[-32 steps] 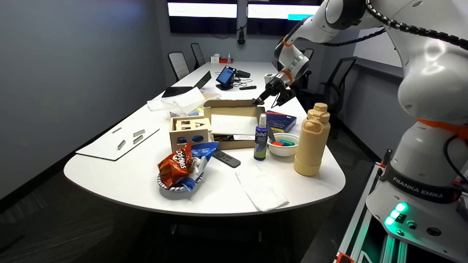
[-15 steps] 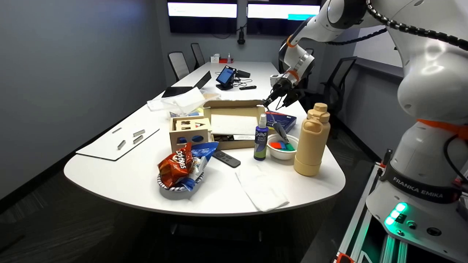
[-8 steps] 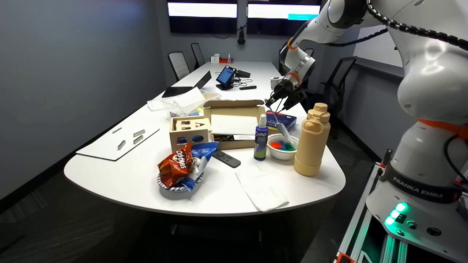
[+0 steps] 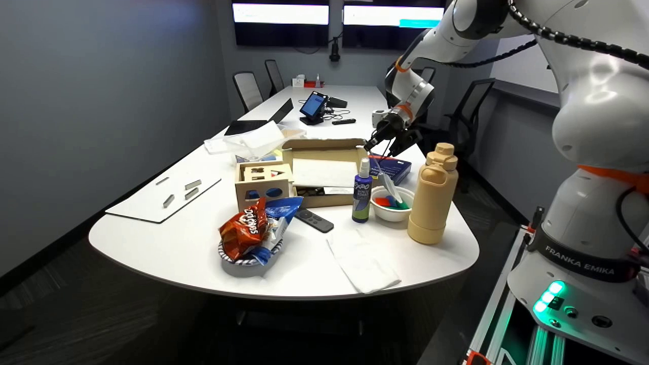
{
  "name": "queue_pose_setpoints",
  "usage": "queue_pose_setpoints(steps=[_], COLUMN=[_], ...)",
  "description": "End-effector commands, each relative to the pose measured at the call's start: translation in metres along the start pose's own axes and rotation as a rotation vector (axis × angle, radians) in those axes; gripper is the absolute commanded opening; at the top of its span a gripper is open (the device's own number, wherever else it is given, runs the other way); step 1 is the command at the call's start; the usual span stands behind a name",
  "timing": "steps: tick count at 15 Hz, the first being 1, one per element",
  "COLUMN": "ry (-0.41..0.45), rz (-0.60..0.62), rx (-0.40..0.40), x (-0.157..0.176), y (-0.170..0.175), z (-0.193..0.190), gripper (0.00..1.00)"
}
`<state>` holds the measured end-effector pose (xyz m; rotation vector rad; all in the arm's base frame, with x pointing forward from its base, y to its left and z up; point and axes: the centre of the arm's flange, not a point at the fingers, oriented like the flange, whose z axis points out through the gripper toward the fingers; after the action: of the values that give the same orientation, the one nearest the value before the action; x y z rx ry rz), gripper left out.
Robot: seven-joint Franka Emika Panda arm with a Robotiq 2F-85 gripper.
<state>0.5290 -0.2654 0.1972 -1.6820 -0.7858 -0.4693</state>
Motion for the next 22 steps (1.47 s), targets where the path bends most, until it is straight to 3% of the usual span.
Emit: queue_pose_setpoints(steps=[1, 10, 22], ry=[0.032, 0.059, -0.055], rz=[-0.040, -0.160, -0.130], rx=[-0.026, -0.185, -0.180], x=[0.008, 0.015, 0.002], y=[-0.004, 0.009, -0.019], z=[0.010, -0.019, -0.044], gripper=[0.01, 0.01, 0.01])
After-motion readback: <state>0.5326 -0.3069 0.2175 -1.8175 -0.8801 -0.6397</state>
